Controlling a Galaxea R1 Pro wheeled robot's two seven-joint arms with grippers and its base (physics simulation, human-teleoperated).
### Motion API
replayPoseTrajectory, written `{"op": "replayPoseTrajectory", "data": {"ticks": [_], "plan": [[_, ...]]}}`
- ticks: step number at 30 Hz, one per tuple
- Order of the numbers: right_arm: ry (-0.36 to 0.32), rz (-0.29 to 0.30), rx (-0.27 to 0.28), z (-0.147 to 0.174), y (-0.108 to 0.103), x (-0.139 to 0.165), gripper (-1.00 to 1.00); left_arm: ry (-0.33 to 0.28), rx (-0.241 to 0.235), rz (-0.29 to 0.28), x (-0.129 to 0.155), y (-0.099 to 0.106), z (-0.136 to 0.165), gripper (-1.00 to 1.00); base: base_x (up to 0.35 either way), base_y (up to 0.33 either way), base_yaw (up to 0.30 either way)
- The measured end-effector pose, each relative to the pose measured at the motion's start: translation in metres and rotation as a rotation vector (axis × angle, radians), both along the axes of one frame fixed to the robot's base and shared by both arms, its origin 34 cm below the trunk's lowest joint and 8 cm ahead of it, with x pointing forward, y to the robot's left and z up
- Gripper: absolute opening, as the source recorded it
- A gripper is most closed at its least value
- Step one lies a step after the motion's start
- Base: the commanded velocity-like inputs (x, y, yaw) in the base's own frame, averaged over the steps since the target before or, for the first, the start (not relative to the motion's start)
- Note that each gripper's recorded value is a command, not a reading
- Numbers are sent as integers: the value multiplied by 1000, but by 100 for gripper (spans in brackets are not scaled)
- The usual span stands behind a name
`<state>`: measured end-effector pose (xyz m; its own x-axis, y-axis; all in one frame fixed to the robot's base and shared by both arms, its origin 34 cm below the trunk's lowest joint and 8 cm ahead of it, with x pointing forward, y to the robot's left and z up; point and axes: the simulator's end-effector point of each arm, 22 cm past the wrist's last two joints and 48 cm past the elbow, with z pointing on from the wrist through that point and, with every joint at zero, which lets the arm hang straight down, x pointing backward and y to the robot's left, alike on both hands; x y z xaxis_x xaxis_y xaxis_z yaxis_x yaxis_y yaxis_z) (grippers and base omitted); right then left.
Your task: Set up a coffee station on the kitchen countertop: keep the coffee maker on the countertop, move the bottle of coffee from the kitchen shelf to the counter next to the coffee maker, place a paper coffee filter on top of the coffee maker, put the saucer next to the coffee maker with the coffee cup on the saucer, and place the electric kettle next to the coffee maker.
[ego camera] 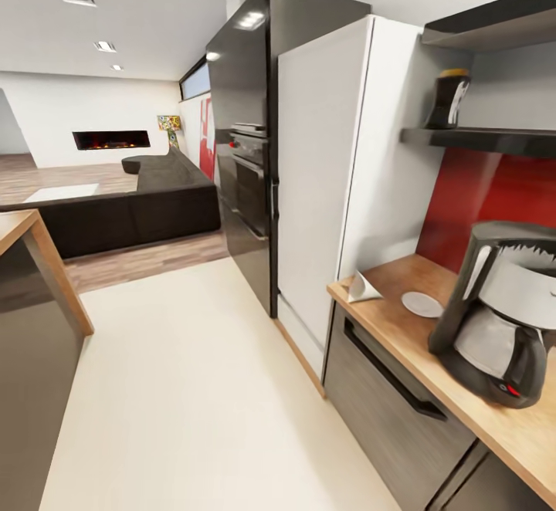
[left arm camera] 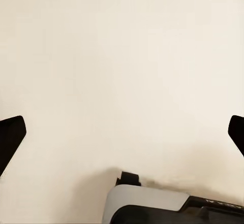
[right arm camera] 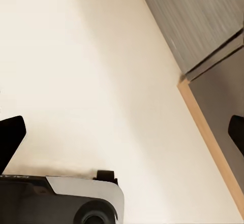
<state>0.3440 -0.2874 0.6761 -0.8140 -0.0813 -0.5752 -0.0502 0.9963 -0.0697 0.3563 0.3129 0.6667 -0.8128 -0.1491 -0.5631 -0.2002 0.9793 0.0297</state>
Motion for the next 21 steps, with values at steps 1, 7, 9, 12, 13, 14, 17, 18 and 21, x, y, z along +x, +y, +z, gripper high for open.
{"op": "replayPoseTrajectory", "data": {"ticks": [1, 7, 9, 12, 13, 14, 17, 18, 21], "plan": [[0, 0, 0, 0, 0, 0, 100, 0, 0, 0, 0, 0, 0, 100, 321, 154, 0], [0, 0, 0, 0, 0, 0, 100, 1, 0, 0, 0, 0, 0, 100, 319, 161, 0], [0, 0, 0, 0, 0, 0, 100, 1, 0, 0, 0, 0, 0, 100, 314, 175, 0], [0, 0, 0, 0, 0, 0, 100, 1, 0, 0, 0, 0, 0, 100, 313, 179, 0], [0, -1, 0, 0, 0, 0, 100, 1, 0, 0, 0, 0, 0, 100, 313, 180, 0], [0, -1, 0, 0, 0, 0, 100, 1, 0, 0, 0, 0, 0, 100, 312, 181, 0], [0, -1, 0, 0, 0, 0, 100, 1, 0, 1, 0, 0, 0, 100, 311, 183, 0], [0, 0, 0, 0, 0, 0, 100, 1, 0, 1, 0, 0, 0, 100, 310, 185, 0], [0, -1, 0, 0, 0, 0, 100, 1, 0, 1, 0, 0, 0, 100, 308, 187, 0]]}}
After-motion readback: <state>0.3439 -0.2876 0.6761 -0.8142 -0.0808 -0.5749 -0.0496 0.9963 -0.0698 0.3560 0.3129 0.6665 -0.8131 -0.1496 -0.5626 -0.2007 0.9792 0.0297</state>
